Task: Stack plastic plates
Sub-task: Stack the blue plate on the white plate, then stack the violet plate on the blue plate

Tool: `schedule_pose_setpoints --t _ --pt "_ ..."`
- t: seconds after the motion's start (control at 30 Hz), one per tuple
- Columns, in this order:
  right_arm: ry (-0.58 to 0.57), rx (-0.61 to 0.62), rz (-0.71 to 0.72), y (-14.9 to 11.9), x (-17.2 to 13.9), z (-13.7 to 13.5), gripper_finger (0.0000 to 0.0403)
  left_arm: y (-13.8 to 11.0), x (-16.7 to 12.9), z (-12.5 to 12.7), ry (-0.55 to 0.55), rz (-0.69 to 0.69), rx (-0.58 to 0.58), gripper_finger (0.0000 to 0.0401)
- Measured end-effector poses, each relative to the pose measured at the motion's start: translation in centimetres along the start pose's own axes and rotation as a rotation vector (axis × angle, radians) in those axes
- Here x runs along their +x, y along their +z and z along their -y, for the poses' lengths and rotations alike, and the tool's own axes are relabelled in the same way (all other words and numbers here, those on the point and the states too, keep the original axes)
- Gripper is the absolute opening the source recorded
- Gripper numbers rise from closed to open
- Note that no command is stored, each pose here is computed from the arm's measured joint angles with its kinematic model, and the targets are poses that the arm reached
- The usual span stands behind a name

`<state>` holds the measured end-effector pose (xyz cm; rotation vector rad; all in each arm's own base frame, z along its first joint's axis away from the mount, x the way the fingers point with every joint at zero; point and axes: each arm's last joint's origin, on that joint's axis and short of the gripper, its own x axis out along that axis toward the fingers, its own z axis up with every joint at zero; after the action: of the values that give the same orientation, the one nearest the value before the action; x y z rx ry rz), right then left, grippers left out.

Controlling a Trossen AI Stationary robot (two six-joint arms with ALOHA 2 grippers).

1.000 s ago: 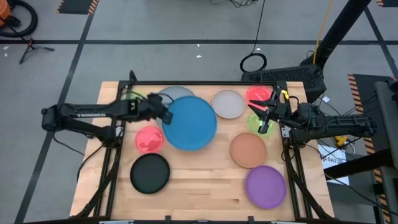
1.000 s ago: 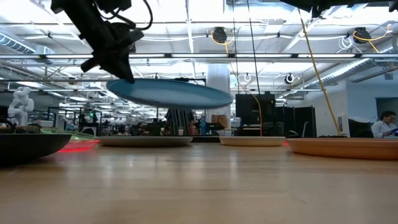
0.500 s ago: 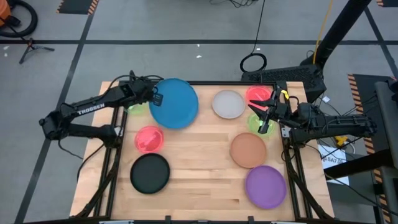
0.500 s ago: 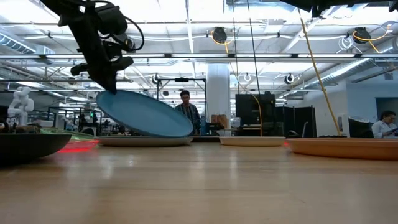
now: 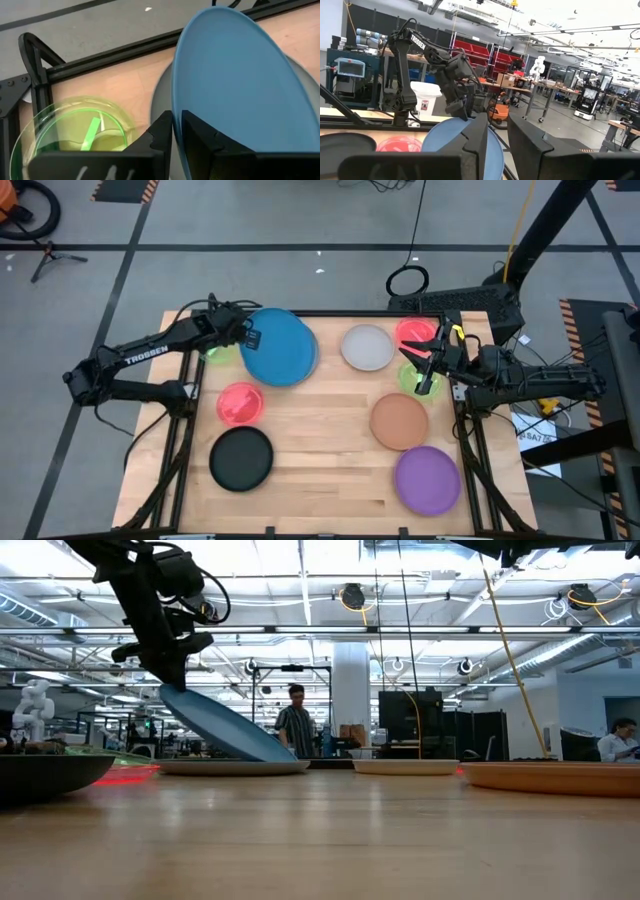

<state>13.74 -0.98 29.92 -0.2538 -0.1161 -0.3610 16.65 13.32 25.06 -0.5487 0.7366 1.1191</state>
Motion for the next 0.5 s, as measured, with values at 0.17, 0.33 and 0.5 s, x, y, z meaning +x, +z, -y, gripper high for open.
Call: schedule_pose_setpoints --t 0.17,0.33,0.5 --pt "0.000 0.000 0.000 0.00 0.00 0.00 0.0068 -0.02 0.00 0.00 -0.002 -0.004 0.004 0.0066" --pt "0.000 0.000 0.000 0.00 0.00 0.00 0.0068 -0.05 0.00 0.00 -0.004 -0.007 0.001 0.0108" --pt "0.000 0.000 -0.001 -0.01 0.00 0.00 0.0068 -0.02 -0.03 0.10 -0.009 -0.001 0.005 0.0138"
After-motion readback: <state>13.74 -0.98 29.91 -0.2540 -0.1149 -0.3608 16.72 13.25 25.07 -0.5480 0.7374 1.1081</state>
